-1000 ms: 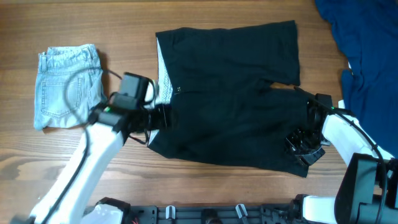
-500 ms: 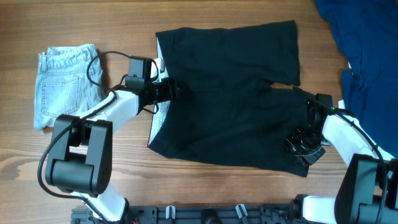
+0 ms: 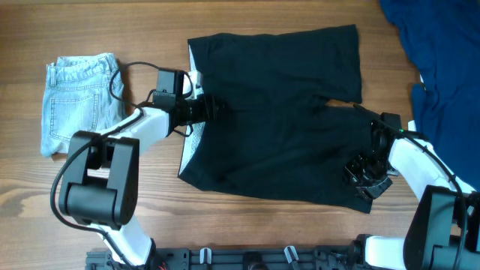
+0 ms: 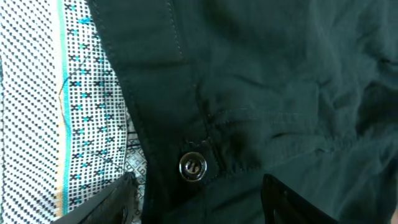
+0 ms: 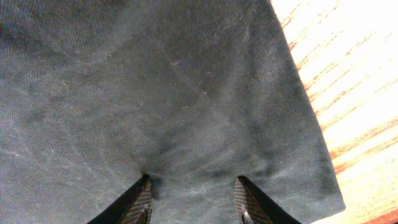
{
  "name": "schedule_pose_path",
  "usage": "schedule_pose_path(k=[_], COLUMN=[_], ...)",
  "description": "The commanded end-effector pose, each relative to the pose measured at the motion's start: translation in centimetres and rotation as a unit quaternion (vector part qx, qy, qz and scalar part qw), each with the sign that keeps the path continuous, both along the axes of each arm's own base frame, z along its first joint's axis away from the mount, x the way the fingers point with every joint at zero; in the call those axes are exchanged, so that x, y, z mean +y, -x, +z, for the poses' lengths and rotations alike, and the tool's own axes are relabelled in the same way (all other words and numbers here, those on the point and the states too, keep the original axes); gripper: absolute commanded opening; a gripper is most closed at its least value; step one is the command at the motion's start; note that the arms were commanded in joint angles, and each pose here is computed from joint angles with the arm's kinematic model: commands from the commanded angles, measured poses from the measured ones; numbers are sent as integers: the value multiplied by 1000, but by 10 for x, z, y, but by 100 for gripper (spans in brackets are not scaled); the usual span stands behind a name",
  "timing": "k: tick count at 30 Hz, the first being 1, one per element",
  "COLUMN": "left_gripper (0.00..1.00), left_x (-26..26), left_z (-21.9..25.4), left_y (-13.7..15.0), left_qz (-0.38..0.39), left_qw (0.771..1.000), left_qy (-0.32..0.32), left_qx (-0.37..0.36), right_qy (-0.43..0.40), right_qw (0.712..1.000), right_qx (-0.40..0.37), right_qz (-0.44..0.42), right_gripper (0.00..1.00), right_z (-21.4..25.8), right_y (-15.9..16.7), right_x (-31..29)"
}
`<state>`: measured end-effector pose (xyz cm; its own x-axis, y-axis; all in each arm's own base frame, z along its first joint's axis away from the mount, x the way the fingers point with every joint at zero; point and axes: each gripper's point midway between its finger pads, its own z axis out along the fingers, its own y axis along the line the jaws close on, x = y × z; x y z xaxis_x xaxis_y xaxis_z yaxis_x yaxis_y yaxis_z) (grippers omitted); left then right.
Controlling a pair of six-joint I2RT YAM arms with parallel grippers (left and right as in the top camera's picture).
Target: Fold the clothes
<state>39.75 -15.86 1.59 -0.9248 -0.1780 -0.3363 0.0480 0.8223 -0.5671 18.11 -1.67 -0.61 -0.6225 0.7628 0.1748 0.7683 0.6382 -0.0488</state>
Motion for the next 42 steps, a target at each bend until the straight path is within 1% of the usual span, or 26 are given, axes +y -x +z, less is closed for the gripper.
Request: schedule_pose_path(k=[1,3,7,9,10,13,15,17,21,23,24,25,27,28,30,32,33,34,36,38,42], left_gripper=[65,67,65,55,48,41,41,41,42,38,35,30,8,4,4,4,4,4,4,4,4], left_x=[-7,-13,-23,-27,-27,-27,-22,-11,-8,-11,-13,-15,-16,-16,-14,-2,11,29,65,79,77], left_z=[-12,-7,7,13,13,13,6,-6,-10,-13,-15,-14,-11,-9,-3,17,31,34,26,14,14], left_y=[10,11,3,-1,-2,-1,2,7,10,12,13,13,8,6,3,-4,-7,-6,2,13,14], left_qz=[-22,-33,-52,-58,-58,-58,-48,-30,-25,-29,-32,-34,-34,-34,-30,-4,12,38,90,107,102], left_qw=[999,999,996,995,995,995,997,999,999,999,999,999,999,999,999,999,999,999,994,990,990], left_qy=[16,36,67,78,78,78,62,31,23,22,21,22,24,25,27,36,30,8,-53,-83,-84], left_qx=[19,16,-14,-29,-32,-31,-16,7,16,20,23,19,8,2,-7,-17,-26,-21,10,41,41], right_qy=[12,12,12,12,12,12,12,12,13,12,12,13,13,12,13,12,4,0,0,-3,-8], right_qw=[1000,1000,1000,1000,1000,1000,1000,1000,1000,1000,1000,1000,1000,1000,1000,1000,1000,1000,1000,1000,1000], right_qx=[2,2,2,2,2,2,2,0,-1,-1,-1,-1,-1,-1,-1,-1,-5,-7,-8,-1,14], right_qz=[1,1,1,1,1,1,1,1,1,2,2,2,2,2,2,3,13,14,15,14,13], right_gripper=[44,44,44,44,44,44,44,44,44,44,44,44,44,44,44,44,44,44,44,44,45], right_z=[-7,-7,-7,-7,-7,-7,-7,-7,-7,-7,-7,-7,-7,-7,-7,-7,-7,-7,-7,-7,-5], right_y=[1,1,1,1,1,1,1,0,0,0,0,0,0,0,-1,0,-1,-2,-3,0,8], right_x=[-5,-5,-5,-5,-5,-5,-5,-5,-5,-5,-5,-5,-5,-5,-5,-5,-3,-2,-2,0,1])
